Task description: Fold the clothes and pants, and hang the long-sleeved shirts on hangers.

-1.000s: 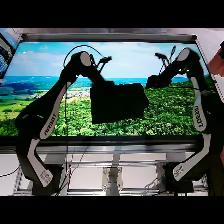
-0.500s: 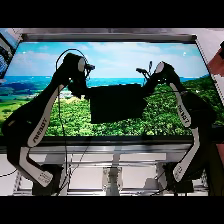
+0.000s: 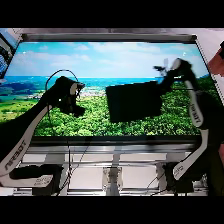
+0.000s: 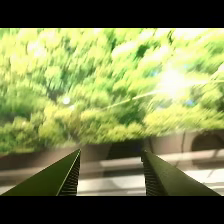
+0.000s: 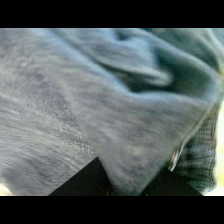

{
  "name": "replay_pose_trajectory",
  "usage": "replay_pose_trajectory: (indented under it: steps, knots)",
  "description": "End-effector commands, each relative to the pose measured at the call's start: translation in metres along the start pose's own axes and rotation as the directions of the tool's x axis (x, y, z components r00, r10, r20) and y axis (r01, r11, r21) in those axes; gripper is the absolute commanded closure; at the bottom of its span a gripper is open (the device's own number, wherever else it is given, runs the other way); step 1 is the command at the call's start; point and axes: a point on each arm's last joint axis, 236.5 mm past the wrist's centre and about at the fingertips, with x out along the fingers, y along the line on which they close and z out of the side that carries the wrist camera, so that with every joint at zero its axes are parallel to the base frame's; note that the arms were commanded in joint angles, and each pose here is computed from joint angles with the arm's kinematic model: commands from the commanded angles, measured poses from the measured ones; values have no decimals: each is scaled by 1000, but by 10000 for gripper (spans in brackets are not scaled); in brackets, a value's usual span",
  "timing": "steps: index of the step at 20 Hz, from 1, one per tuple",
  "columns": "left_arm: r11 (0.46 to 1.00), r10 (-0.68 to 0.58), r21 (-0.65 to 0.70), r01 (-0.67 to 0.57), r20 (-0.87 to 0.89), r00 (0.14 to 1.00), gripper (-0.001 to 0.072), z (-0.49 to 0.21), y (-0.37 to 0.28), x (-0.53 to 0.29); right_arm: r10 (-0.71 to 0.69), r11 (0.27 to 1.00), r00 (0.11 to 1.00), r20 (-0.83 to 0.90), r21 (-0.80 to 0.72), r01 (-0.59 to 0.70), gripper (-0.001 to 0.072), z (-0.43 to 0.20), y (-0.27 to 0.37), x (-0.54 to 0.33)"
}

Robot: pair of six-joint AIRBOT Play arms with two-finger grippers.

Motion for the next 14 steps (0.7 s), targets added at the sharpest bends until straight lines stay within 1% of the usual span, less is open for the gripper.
replay_pose_trajectory:
  steps: [1,3,5,7,8,9,10,11,12,14]
  knots:
    - [1000,9,-13,-8,28,1000,308,-16,4,3,-106,953,993,57,290,86,686,-46,-110,-57]
    - [1000,7,-14,-7,30,1000,308,-17,4,2,-112,889,990,81,454,63,686,-92,-163,-78]
    - [1000,7,-13,-7,30,1000,308,-17,4,3,-120,801,987,104,598,34,686,-143,-207,-89]
    - [1000,7,-13,-7,30,1000,308,-17,4,3,-123,705,985,123,709,-1,685,-192,-239,-92]
    - [1000,7,-13,-7,30,1000,308,-17,4,3,-114,658,982,148,752,-37,656,-212,-249,-91]
    - [1000,7,-14,-7,29,1000,308,-17,4,3,-93,623,977,191,777,-93,537,-222,-253,-91]
    - [1000,7,-13,-7,29,1000,309,-17,4,3,-72,598,965,252,785,-160,348,-226,-254,-95]
    - [1000,8,-13,-7,26,1000,308,-18,4,3,-63,582,949,310,784,-218,194,-226,-255,-102]
    - [1000,7,-13,-7,26,1000,308,-18,4,3,-64,570,931,359,779,-261,163,-223,-254,-111]
    - [1000,8,-13,-7,27,1000,308,-18,4,3,-91,584,898,431,753,-302,164,-212,-247,-134]
